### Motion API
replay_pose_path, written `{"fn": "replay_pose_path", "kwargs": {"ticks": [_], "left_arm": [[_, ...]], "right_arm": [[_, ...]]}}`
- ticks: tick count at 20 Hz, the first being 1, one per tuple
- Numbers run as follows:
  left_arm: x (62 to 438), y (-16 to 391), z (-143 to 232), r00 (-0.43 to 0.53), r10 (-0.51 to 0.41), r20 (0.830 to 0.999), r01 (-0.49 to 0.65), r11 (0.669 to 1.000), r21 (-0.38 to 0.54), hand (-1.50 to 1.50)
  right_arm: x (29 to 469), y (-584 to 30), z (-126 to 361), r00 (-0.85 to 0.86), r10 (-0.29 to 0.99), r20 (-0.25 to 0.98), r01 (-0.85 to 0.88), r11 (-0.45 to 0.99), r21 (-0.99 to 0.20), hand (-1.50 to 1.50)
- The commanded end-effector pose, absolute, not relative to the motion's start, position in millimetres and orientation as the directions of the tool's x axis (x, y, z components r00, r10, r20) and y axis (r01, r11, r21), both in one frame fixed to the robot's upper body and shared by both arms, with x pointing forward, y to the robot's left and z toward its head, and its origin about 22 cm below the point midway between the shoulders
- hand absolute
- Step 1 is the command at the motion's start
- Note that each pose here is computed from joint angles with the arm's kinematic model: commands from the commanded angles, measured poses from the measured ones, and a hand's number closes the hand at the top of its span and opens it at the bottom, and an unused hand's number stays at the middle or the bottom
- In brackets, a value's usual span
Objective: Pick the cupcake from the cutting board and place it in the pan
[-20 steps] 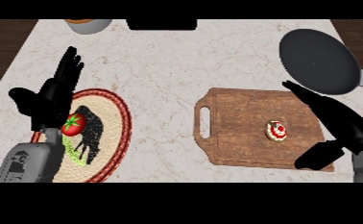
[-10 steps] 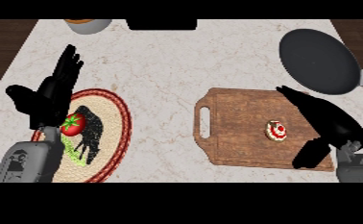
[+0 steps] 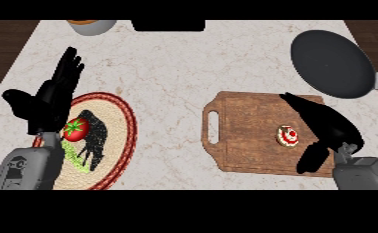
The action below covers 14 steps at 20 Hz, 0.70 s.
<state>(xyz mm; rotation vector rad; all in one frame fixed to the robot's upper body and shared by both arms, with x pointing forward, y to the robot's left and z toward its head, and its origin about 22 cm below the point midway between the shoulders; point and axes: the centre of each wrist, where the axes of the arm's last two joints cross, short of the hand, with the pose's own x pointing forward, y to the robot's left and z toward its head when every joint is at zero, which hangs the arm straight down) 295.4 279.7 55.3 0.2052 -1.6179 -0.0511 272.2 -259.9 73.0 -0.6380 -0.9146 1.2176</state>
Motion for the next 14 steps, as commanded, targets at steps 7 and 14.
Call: {"fn": "replay_pose_path", "kwargs": {"ticks": [7,14], "left_arm": [[300,274,35,-0.031,-0.152,0.988,-0.107,0.983,0.148,0.00],[293,264,45,-0.054,-0.158,0.986,-0.108,0.983,0.152,0.00]], "right_arm": [[286,-283,47,0.093,0.972,0.218,-0.572,0.231,-0.787,-1.50],[278,-259,20,-0.048,0.966,0.252,-0.594,0.176,-0.785,1.50]]}}
